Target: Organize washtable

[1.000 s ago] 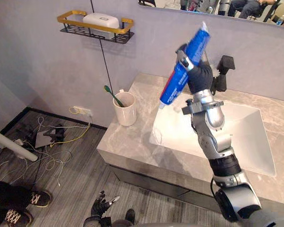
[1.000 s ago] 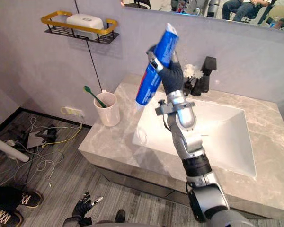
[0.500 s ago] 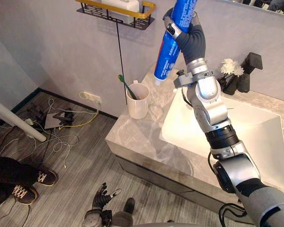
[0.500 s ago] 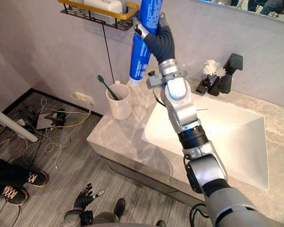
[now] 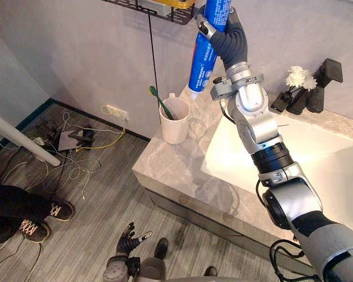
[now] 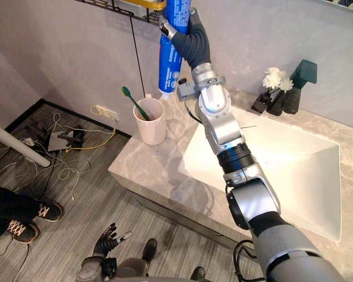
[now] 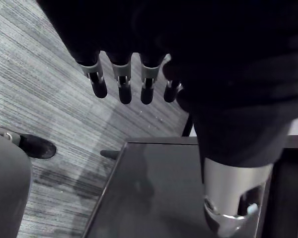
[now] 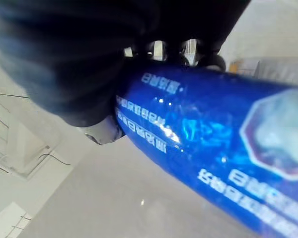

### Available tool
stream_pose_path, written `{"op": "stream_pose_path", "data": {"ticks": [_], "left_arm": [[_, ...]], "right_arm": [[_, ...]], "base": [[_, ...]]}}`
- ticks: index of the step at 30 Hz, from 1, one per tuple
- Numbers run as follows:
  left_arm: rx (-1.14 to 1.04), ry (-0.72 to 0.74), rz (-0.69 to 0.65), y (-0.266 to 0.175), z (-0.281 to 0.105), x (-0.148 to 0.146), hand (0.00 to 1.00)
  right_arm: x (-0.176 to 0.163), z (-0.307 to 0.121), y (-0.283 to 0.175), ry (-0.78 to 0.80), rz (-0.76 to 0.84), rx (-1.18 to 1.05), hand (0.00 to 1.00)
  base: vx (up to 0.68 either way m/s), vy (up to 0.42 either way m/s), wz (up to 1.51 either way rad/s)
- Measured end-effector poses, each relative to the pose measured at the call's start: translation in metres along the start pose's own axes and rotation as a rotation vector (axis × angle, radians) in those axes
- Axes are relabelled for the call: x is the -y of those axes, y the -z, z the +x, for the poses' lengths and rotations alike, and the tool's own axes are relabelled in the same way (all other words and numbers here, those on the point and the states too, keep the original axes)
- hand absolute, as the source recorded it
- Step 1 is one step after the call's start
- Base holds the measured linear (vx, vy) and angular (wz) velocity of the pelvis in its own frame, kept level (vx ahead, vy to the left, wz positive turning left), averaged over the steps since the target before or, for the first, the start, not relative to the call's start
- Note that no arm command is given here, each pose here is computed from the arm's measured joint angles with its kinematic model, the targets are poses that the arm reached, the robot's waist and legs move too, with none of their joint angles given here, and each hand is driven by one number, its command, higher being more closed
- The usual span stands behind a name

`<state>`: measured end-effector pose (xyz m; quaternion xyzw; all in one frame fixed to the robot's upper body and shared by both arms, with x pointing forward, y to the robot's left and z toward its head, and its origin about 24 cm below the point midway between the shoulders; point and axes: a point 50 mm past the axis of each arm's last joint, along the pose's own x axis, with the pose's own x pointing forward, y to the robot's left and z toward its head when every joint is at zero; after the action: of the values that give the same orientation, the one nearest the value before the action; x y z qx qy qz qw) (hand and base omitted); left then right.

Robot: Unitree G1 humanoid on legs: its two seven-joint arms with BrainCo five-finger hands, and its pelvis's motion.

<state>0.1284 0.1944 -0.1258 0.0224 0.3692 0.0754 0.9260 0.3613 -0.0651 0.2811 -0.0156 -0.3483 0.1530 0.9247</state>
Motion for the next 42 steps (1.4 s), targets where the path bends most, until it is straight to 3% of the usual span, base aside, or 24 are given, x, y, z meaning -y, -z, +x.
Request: {"op": "stream_pose_path", "data": {"ticks": [17,33,34,42], "left_arm": [[0.000,-0.011,0.005,0.000,0.000,0.001,0.00],[0.012,-0.008,0.005,-0.004,0.002,0.002,0.00],[0.012,-0.008,0.005,-0.004,0.002,0.002,0.00],[0.012,-0.008,0.006,-0.005,0.002,0.002,0.00]], "right_arm": [[-0.022,-0.003,0.008,-0.068,0.024,-0.032,1.00],[-0.016,-0.023,0.044,-0.045,0.012,-0.188,1.00],[-0.016,-0.023,0.044,-0.045,0.012,-0.188,0.00],[-0.016,-0.031,0.052,-0.048,-0.003,-0.217,0.00]], "base": [[0.00,0.000,0.01],[0.00,-0.001,0.02],[-0.03,-0.009,0.00],[-0.01,-0.006,0.04]]}}
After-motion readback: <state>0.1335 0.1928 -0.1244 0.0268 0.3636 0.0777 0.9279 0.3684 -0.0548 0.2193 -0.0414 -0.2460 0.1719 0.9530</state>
